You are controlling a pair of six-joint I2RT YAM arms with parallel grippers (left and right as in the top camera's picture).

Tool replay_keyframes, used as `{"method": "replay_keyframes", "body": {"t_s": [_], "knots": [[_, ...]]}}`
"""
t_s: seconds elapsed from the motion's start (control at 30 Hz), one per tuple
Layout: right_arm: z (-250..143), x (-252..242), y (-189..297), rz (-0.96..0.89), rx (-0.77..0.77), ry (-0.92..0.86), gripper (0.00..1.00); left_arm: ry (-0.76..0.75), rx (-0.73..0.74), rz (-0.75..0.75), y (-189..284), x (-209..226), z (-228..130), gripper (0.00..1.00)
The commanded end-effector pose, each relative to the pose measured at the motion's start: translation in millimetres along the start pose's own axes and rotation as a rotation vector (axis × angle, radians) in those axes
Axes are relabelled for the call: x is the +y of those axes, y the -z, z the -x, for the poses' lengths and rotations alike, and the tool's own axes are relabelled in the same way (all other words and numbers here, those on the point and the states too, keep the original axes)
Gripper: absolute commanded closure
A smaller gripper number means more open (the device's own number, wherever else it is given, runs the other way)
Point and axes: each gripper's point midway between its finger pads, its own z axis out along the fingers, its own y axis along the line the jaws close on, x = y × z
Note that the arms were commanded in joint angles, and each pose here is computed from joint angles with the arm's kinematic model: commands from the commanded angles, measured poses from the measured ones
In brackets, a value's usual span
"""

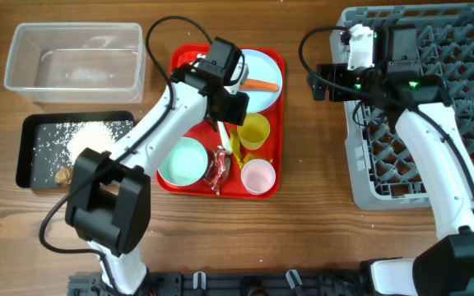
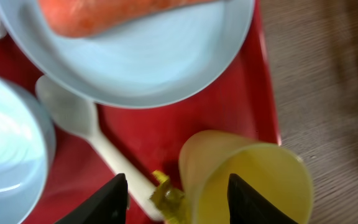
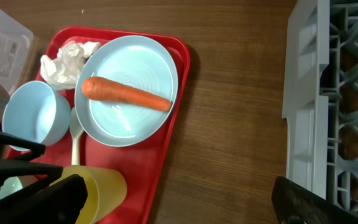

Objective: Sort waste into correct bins and load items into the dishwasher rack
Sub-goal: 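Grasp the yellow cup with the left gripper and lift it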

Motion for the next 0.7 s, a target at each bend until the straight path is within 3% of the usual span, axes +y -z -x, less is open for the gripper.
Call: {"method": "replay_keyframes", "body": {"t_s": [0.0,0.33,0.5,0.67], "knots": [[-10,-10,-16,-0.023,0.044,-0.029,0.02,-0.031,0.009,-0.027,-5,-15,-2,0.49],[-17,-13,-27,-0.026,0.080,-0.039,0.03,-0.020,0.079,-0.021,-18,-11,-17,0.64],[-17,-13,-27,-0.026,0.080,-0.039,0.04,-0.030,0.089,-0.023,-22,-15,-19,0.79],[-17,-13,-27,-0.026,0.081,-0.038,0.04,-0.055,0.101,-0.008,-27,-21,-27,0.80]]}}
